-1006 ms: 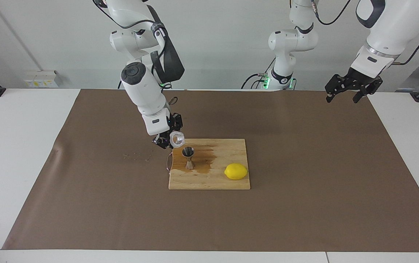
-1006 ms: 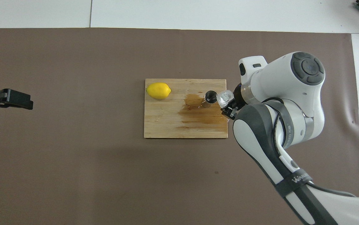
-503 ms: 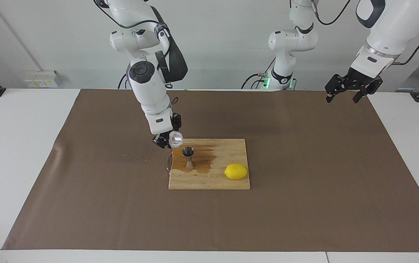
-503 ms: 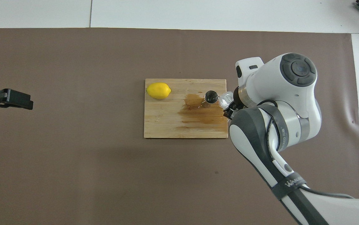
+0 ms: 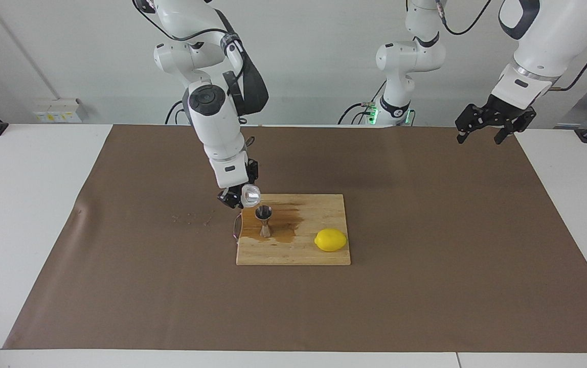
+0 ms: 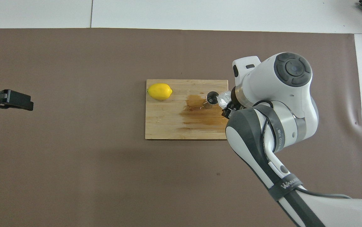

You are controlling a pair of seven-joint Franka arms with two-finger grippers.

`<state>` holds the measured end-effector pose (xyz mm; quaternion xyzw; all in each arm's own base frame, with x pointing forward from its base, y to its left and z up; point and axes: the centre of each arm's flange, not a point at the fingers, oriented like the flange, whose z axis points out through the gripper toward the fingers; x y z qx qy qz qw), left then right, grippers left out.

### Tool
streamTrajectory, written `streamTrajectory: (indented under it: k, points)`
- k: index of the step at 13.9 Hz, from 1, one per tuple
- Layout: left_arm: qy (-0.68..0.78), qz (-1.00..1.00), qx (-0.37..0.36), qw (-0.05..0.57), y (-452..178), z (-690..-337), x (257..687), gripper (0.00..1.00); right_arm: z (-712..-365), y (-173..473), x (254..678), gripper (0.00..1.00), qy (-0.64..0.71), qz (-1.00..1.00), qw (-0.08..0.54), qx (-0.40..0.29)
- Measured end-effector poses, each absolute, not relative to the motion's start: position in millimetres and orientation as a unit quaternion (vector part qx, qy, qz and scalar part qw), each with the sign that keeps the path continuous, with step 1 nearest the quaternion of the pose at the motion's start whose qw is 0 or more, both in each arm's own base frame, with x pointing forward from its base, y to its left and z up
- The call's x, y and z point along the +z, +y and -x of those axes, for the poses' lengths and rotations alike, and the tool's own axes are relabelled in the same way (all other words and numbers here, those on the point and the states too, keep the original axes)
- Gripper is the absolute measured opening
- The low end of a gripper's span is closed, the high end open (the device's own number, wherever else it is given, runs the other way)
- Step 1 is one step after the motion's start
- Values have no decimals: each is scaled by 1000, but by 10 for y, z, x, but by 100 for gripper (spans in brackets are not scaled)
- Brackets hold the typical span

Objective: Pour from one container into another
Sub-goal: 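Tilt the white cup over the silver cup with the right gripper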

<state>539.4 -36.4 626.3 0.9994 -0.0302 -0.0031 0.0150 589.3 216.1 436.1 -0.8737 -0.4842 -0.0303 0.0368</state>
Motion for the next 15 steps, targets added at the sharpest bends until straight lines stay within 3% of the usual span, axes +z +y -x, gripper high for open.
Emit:
streamTrajectory:
  k: [15]
  points:
    - [-30,-999,-3,15,-364,-5393,6264,100,-5935,2175,4318,52,-483,874,37,-28]
